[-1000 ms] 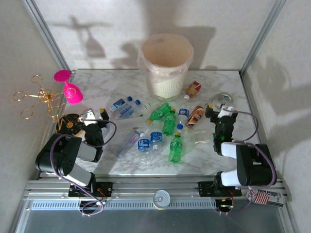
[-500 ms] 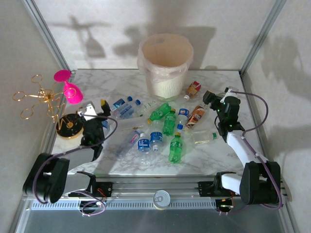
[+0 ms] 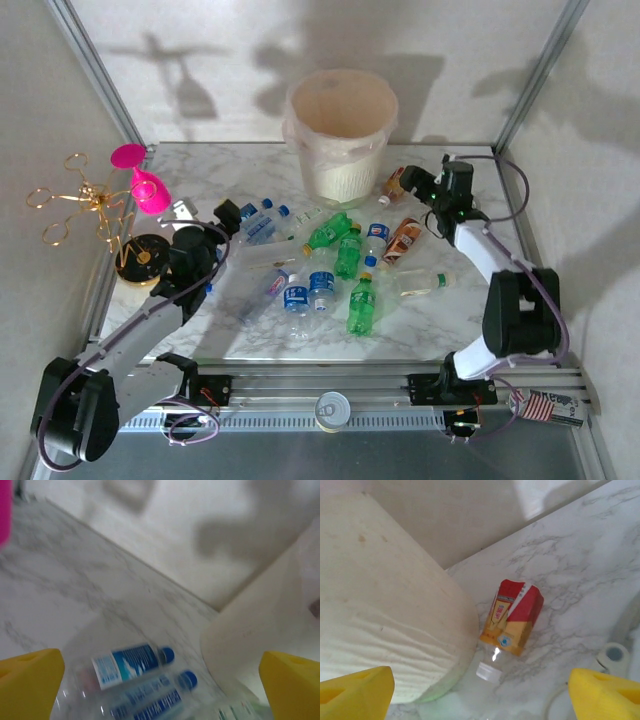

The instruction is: Put the plastic bottles in the bin

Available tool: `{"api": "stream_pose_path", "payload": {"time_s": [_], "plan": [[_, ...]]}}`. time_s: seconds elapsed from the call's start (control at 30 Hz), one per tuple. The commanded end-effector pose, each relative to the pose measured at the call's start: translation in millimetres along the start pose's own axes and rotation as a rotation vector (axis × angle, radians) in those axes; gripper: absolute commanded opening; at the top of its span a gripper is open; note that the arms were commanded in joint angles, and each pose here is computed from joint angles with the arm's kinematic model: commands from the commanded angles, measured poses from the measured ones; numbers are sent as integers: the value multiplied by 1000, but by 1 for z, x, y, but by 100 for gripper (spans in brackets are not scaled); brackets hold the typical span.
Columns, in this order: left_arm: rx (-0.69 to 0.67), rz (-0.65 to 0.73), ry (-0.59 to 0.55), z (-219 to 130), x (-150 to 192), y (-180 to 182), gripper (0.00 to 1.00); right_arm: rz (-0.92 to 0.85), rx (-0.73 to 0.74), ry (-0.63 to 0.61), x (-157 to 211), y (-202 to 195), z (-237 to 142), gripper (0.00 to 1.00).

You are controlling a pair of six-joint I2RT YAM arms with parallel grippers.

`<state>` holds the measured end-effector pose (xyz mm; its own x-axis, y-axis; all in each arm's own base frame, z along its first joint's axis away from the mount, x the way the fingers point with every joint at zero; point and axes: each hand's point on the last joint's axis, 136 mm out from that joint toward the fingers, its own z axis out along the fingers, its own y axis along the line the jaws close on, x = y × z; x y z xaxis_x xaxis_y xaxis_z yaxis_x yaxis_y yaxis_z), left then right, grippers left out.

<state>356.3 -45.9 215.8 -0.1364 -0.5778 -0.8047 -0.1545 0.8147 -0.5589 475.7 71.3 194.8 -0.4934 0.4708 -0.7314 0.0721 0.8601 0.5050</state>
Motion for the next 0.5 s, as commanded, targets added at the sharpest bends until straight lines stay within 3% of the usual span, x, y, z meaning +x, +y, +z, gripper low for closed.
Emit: {"api": "stream_pose_path", "payload": {"time_s": [0.0,0.23,0.47], "plan": [[24,-100,140,-9,24,-11,99,49,10,51,0,1,30,90],[108,-156,251,-27,69,-23,99,125,70,148,22,-18,104,87],[115,-160,358,-37,108,-19,99,184,109,210,52,-37,137,85]]}}
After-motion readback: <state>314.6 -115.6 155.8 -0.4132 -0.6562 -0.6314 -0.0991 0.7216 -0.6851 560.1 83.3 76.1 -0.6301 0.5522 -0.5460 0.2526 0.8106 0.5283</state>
